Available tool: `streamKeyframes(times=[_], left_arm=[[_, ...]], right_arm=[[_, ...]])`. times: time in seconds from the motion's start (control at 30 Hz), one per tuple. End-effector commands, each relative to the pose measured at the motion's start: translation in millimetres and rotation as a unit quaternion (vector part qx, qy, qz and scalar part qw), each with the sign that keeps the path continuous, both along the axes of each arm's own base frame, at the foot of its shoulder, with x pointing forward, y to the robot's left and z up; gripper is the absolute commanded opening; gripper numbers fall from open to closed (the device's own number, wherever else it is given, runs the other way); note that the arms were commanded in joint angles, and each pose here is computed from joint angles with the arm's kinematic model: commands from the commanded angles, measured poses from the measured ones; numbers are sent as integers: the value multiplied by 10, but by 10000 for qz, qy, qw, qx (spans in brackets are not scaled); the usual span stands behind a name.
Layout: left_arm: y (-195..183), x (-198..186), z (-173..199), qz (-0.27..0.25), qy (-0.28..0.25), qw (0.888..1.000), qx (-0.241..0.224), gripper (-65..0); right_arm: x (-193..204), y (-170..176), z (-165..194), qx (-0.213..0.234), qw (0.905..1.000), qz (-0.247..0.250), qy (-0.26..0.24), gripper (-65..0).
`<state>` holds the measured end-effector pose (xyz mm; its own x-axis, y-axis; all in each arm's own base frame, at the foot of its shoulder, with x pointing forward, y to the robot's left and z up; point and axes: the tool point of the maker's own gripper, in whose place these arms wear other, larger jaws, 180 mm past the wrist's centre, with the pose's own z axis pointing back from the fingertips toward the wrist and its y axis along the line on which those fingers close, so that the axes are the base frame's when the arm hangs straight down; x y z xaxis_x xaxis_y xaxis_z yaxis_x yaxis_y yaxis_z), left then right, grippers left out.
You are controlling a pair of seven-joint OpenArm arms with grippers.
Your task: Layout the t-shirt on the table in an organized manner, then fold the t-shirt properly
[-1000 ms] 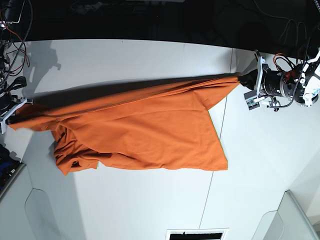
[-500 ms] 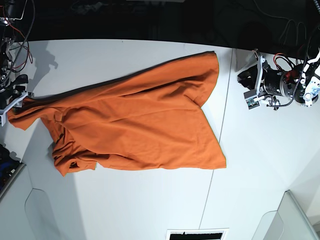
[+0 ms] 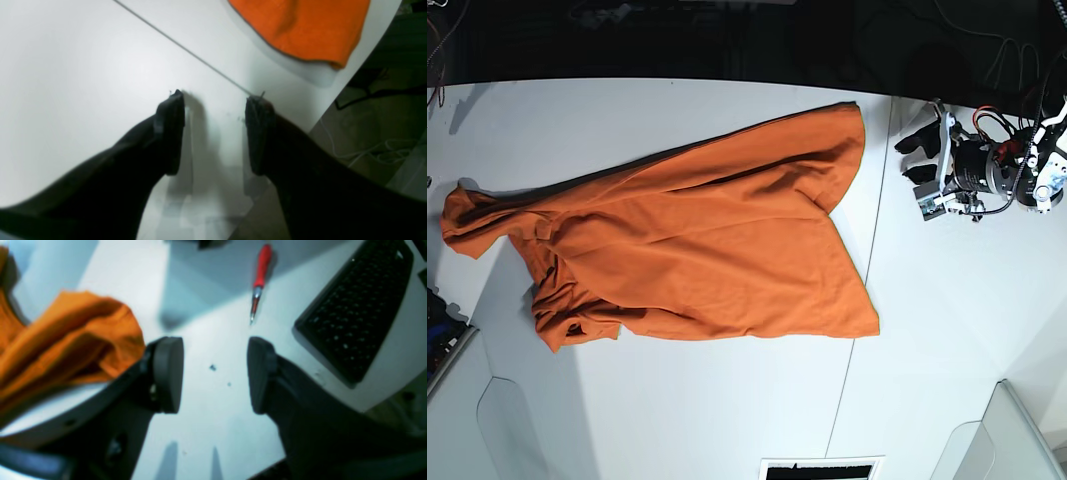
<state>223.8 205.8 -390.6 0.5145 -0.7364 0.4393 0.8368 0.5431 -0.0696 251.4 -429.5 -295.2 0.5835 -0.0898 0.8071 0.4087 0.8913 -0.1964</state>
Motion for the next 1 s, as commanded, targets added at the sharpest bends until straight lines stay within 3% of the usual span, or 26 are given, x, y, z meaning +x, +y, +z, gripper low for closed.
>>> streamKeyframes(times=[0.0, 0.4, 0.6, 0.83, 0.97], left_arm=[[50, 81, 98, -16, -133, 9999, 23, -330], [35, 424, 642, 524, -557, 9952, -606, -330], [193, 677, 931, 826, -1108, 9879, -706, -330], [164, 816, 949, 1020, -1450, 9795, -960, -330], [-38, 817, 792, 1228, -1308, 9740, -1381, -330]], right_arm=[[72, -57, 211, -126, 9995, 65, -286, -344], [249, 86, 321, 227, 9962, 446, -717, -344], [589, 187, 457, 674, 9871, 781, -1223, -344], [1127, 404, 133, 1616, 9715, 1160, -1292, -344], [1428, 782, -239, 1906, 9636, 1699, -789, -344]])
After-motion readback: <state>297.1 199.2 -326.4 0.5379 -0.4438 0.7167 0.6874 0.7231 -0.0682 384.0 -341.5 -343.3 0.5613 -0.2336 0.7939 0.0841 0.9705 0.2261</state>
